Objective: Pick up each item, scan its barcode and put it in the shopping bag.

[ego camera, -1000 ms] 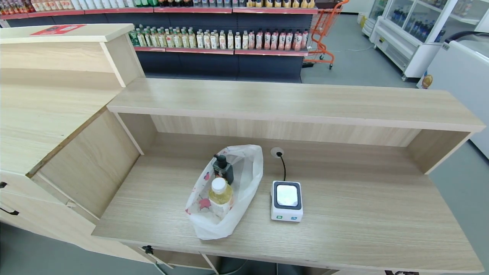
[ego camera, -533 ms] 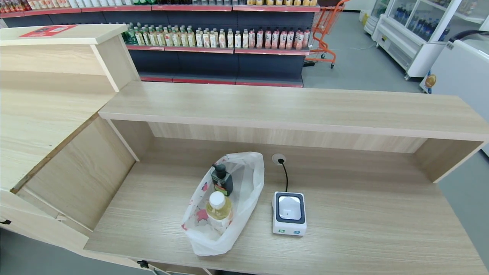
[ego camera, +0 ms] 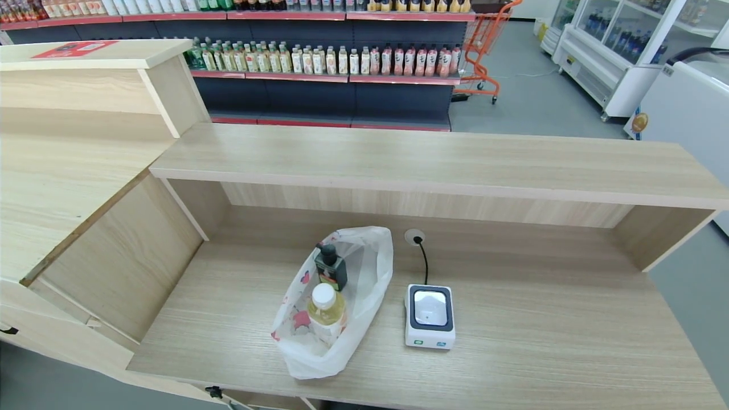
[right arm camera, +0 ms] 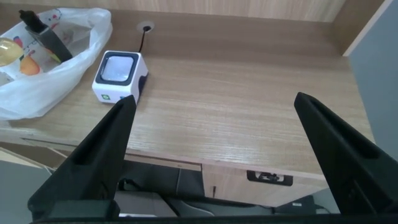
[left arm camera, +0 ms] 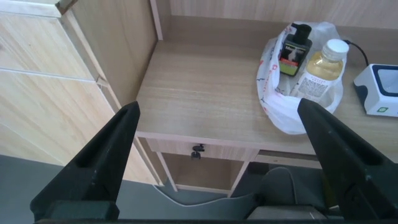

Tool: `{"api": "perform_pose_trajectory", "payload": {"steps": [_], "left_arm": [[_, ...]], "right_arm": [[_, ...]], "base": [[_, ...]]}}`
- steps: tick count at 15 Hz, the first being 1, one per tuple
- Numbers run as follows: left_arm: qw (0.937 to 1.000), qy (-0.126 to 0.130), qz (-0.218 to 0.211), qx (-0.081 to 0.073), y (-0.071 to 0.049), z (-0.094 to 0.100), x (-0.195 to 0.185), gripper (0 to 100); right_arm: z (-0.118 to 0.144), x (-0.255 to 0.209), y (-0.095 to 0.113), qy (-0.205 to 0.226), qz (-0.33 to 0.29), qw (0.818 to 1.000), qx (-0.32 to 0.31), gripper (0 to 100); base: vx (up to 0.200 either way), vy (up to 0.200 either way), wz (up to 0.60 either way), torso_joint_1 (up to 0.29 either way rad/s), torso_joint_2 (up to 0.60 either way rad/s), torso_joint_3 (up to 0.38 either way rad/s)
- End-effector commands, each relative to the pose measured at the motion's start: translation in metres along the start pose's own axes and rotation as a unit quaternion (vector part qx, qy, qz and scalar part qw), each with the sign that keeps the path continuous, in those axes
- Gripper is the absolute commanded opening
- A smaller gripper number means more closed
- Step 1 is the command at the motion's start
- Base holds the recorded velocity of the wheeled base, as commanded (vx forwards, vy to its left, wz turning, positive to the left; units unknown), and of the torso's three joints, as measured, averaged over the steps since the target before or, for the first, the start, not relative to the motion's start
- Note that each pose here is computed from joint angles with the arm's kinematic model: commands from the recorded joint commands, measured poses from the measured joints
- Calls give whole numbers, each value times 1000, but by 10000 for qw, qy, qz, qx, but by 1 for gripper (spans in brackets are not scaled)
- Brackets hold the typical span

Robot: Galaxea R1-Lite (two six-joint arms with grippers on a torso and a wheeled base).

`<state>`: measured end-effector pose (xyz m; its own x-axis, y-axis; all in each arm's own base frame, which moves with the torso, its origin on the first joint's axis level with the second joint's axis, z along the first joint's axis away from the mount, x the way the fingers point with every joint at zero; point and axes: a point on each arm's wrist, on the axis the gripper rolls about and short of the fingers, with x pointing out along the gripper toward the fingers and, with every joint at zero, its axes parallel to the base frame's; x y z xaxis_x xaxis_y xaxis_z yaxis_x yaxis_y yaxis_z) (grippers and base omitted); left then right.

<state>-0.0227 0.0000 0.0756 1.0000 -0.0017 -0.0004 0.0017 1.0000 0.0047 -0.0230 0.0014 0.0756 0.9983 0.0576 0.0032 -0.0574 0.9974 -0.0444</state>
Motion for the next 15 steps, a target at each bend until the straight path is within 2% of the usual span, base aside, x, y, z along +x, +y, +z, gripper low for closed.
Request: {"api": "perform_pose_trajectory", "payload": {"steps": [1, 3, 8, 9, 15], "left_arm": [[10000, 6, 1, 7, 0, 0, 0, 100], [10000, 6, 1, 0, 0, 0, 0, 100], [10000, -2, 1, 0, 0, 0, 0, 100], [10000, -2, 1, 0, 0, 0, 0, 100], [10000, -2, 1, 0, 0, 0, 0, 100]], "right_arm": [[0, 0, 0, 8, 4, 10000, -1, 100], [0, 0, 0, 8, 4, 10000, -1, 100], [0, 0, 0, 8, -4, 10000, 30, 100], [0, 0, 0, 8, -4, 10000, 30, 0], [0, 0, 0, 9, -12, 10000, 30, 0]], "base": [[200, 0, 0, 7, 2, 2], [200, 0, 0, -5, -5, 5], [0, 0, 0, 0, 0, 0], [0, 0, 0, 0, 0, 0], [0, 0, 0, 0, 0, 0]]}}
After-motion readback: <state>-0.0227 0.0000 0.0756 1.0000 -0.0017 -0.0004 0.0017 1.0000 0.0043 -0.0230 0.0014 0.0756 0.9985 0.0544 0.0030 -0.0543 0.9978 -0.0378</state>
